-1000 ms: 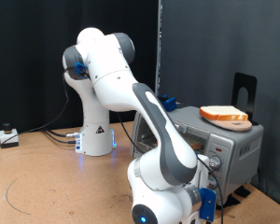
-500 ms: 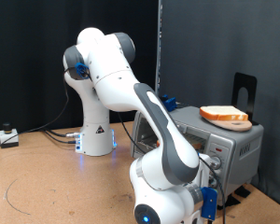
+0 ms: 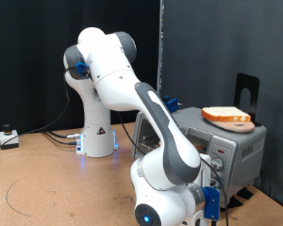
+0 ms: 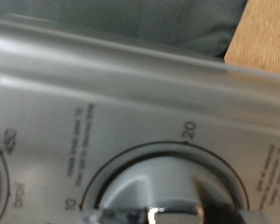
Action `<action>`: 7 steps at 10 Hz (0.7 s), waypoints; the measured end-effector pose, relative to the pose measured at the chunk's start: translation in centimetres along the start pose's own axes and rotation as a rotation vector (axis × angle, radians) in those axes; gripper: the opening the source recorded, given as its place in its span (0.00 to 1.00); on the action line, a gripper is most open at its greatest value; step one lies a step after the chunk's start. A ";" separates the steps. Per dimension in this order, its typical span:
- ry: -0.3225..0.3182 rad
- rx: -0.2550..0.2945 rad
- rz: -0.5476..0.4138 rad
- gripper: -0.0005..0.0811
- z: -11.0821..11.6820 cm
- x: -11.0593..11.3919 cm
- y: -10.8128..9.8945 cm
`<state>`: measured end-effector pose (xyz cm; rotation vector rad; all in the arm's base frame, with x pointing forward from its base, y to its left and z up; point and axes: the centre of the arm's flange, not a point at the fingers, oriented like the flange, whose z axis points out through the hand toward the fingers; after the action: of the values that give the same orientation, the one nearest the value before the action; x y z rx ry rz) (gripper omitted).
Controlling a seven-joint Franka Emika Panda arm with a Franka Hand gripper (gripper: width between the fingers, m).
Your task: Make a piece of toast with the oven
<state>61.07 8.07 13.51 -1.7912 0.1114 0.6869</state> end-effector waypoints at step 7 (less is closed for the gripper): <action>0.177 0.082 -0.374 0.13 0.3 -2.0 1.0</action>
<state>58.93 7.46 13.63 -1.7292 -0.0755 0.2528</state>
